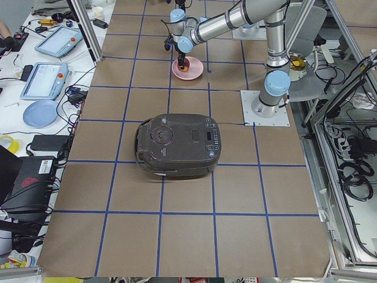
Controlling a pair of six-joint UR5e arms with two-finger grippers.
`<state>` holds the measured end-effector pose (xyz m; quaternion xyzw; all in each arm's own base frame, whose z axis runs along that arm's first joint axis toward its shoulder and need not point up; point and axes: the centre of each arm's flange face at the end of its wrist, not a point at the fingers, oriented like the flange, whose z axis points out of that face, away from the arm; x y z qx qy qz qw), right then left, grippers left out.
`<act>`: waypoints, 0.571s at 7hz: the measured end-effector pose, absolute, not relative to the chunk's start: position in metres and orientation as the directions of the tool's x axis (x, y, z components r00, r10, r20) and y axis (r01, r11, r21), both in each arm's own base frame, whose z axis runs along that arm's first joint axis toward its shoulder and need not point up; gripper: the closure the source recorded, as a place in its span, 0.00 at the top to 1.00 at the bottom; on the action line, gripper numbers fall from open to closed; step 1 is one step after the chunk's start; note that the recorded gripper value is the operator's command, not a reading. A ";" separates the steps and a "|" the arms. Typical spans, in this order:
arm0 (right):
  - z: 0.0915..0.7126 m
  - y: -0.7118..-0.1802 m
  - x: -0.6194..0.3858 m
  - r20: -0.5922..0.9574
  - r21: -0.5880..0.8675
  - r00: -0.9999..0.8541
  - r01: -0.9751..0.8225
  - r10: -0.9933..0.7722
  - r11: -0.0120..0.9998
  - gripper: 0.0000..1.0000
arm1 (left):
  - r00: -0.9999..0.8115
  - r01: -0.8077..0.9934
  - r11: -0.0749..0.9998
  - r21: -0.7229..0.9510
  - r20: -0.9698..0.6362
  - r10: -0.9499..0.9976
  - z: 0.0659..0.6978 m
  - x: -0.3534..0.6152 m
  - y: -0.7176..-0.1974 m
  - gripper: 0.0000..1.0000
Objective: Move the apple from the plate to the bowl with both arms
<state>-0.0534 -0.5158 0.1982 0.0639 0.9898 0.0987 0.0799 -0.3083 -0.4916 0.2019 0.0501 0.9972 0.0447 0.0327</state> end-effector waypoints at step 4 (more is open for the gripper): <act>0.223 -0.515 0.044 -0.152 0.193 -0.979 0.109 0.139 0.975 0.00 | -0.995 0.084 0.995 0.047 -0.040 0.086 0.227 -0.306 -0.500 0.00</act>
